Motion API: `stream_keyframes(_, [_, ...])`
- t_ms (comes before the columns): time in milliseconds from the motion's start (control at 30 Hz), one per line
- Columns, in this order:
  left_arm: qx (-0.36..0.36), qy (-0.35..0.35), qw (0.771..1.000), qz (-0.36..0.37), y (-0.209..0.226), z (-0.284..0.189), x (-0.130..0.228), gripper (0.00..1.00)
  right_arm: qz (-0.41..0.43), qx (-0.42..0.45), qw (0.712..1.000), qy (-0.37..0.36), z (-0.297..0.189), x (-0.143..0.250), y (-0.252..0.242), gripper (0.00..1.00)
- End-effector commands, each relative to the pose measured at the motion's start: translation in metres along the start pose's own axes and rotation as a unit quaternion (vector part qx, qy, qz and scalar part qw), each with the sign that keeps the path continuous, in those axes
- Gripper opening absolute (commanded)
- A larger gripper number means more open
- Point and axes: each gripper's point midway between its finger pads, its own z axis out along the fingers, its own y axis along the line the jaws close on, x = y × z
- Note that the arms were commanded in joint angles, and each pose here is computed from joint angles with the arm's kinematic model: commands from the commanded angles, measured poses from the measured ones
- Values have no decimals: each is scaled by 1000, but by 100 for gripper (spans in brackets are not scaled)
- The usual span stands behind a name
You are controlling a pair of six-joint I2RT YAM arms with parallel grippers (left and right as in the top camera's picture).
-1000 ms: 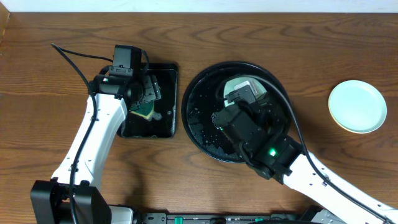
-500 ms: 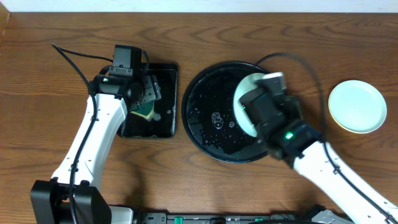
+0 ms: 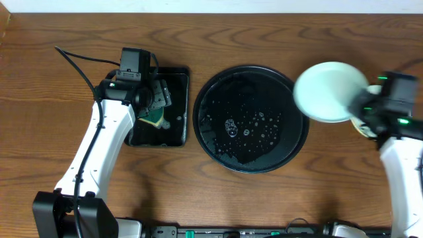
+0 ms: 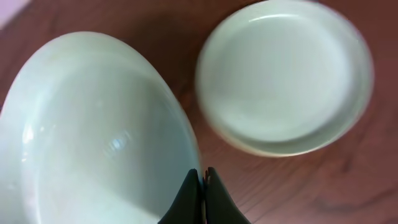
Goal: Clean dirty plates on tray and stack at the side
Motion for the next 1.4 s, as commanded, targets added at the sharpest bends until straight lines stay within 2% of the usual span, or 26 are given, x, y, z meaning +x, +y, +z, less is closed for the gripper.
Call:
stream_keyframes(0, [0,-5,1000,5,0,-2,-5,82,64,-20,998,-9,-5,-22,-26,1])
stream_keyframes(233, [1,-5,1000,5,-1,-2,-5,82,119,84,989,-22,8,-37,-112,1])
stream_keyframes(433, [0,-5,1000,5,0,-2,-5,82,144,114,983,12,37,-26,-141,1])
stream_keyframes(567, [0,-5,1000,5,0,-2,-5,82,129,112,985,14,51,-28,-146,1])
stream_keyframes(600, [1,-5,1000,5,-1,-2,-5,82,111,102,989,11,53,-31,-143,6])
stream_keyframes(633, [1,-5,1000,5,-1,-2,-5,82,99,95,991,8,53,-34,-140,28])
stream_keyframes(667, [0,-5,1000,5,0,-2,-5,82,97,89,991,3,51,-36,-138,43])
stream_keyframes(700, [0,-5,1000,5,0,-2,-5,82,97,81,992,-2,48,-39,-134,46])
stream_keyframes(933, [0,-5,1000,5,0,-2,-5,82,58,-114,991,-44,-4,-59,-47,49])
stream_keyframes(1100, [0,-5,1000,5,0,-2,-5,82,-11,-202,977,-70,-60,-50,13,51])
stream_keyframes(1233, [1,-5,1000,5,-1,-2,-5,82,-94,-255,959,-82,-104,-25,56,52])
stream_keyframes(1367, [1,-5,1000,5,-1,-2,-5,82,-180,-302,934,-67,-137,17,91,51])
